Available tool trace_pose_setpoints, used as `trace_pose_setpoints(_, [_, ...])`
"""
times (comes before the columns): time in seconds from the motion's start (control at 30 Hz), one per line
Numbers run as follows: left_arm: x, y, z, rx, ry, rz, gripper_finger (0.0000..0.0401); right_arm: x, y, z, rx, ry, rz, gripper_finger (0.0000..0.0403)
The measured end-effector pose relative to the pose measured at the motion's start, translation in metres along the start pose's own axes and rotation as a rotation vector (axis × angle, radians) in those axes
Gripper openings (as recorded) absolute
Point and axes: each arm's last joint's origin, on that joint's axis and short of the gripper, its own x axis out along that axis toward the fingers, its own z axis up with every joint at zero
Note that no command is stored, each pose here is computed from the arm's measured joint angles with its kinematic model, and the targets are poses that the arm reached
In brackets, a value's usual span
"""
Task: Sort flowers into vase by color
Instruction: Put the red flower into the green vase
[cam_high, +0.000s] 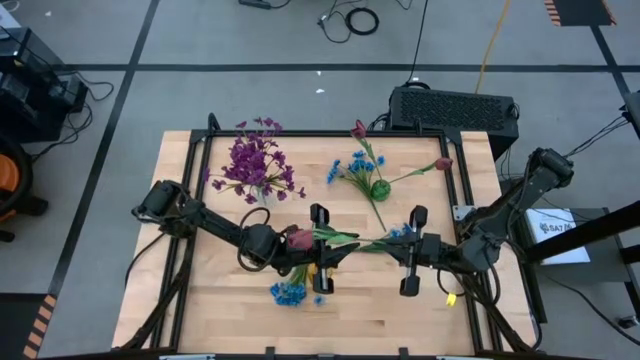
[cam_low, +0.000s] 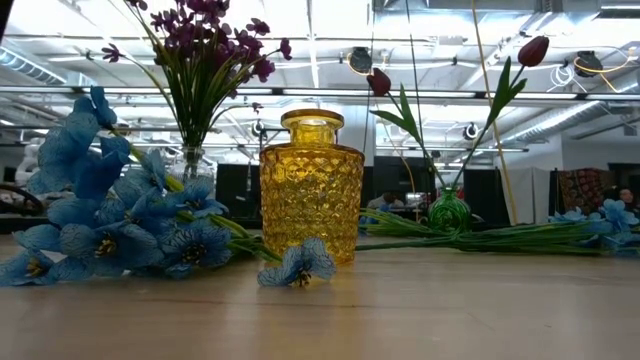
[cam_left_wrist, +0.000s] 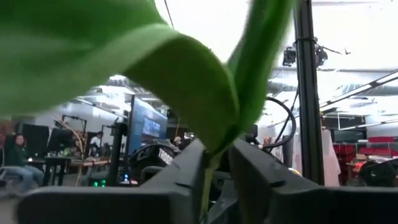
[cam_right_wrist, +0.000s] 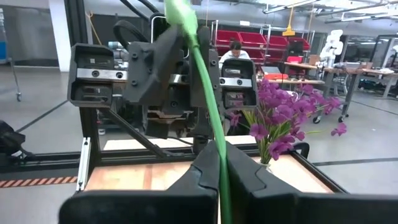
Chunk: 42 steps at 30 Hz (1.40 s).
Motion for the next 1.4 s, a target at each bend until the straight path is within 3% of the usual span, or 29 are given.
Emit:
trace_pose_setpoints(0.13, [0.001,0.003,-0.002,-0.031,0.022,0.025,0.0015,-0.001,0.0,0.0,0.067,0.003,-0.003,0.0008])
trace_pose_setpoints(0.3, [0.001,0.004,-0.004,0.046,0.053,0.068,0.0021,-0.007,-0.003,0.0,0.091,0.029,0.0,0.0064])
trace_pose_setpoints(0.5, [0.001,0.005,0.005,0.167,0.214,0.133,0.0016,-0.023,-0.005,0.005,0.085,0.038,-0.005,0.0153])
trace_pose_setpoints(0.8, [-0.004,0.006,0.0,0.142,0.405,0.112,0.0014,-0.027,0.0,0.014,0.102,0.018,-0.008,0.0242])
trace_pose_setpoints(1.03, [-0.006,0.006,-0.007,0.129,0.467,0.095,0.0014,-0.003,0.006,0.005,0.044,0.024,-0.076,0.0254])
trace_pose_setpoints(1.4, [-0.01,0.006,-0.014,0.145,0.549,0.085,0.0013,0.037,0.03,0.009,-0.077,0.151,-0.118,0.0221])
